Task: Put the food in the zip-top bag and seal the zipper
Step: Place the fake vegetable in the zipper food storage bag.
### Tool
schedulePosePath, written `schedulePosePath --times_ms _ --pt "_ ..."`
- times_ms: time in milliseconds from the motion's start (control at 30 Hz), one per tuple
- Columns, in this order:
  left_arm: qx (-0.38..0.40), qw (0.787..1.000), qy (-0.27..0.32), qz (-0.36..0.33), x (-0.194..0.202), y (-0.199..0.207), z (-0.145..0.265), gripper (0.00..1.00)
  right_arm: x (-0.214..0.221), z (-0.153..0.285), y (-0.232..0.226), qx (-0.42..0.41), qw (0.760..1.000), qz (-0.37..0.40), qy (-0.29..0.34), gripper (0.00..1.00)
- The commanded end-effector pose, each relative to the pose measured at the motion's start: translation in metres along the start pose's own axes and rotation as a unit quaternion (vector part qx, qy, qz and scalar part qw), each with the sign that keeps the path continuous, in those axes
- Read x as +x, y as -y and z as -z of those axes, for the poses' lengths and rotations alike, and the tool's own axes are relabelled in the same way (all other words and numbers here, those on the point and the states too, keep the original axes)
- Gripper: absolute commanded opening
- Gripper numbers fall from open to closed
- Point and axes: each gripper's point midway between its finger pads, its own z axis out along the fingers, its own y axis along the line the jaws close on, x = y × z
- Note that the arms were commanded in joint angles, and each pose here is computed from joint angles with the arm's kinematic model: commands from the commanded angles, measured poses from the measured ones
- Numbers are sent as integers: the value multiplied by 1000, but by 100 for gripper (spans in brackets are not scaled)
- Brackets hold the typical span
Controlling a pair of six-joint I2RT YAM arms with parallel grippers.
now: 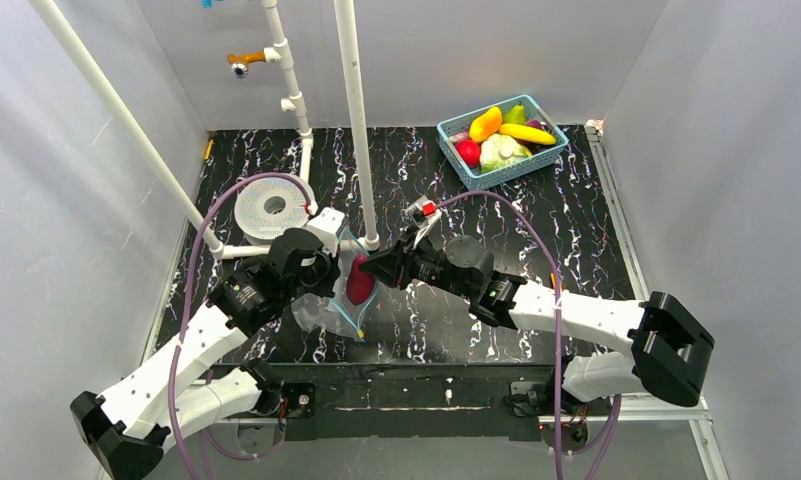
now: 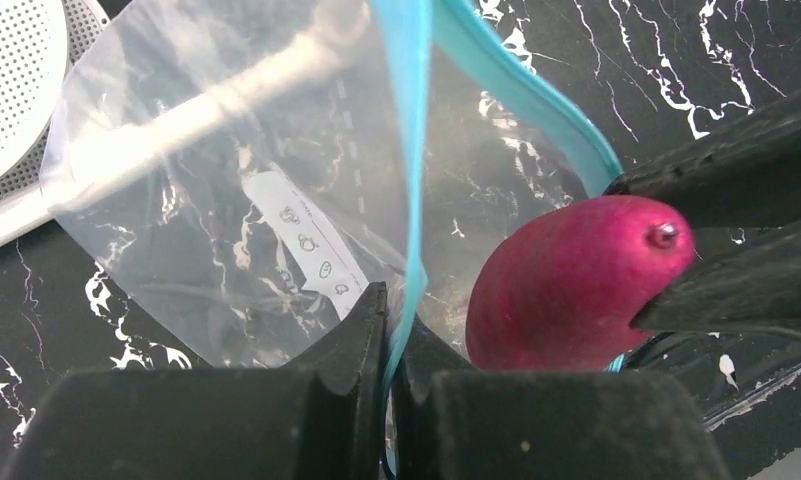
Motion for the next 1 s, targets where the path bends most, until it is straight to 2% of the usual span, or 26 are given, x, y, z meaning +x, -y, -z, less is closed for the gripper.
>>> schedulePosePath --times_ms 0,200,400,467,567,633,767,967 --pt "-16 1000 21 4 -6 -7 4 0 20 1 1 6 999 -12 -51 1" --pt "-27 999 33 3 -8 -12 5 0 41 -4 2 37 989 -44 -135 1" --pt "-27 999 33 1 -8 -12 5 0 42 -8 16 85 985 -62 -137 4" --pt "-27 999 32 1 -7 -12 5 0 40 -10 15 90 984 -60 -142 12" --pt "-27 999 32 1 -7 -12 5 0 36 -13 13 92 983 -57 -150 40" --pt "-26 999 32 1 -8 -12 5 0 33 -13 11 92 983 -51 -153 50" --pt "-22 999 34 1 -8 -10 6 0 26 -10 11 94 984 -34 -150 66" --pt "-22 999 40 2 -9 -11 7 0 15 -1 9 101 984 -8 -149 71"
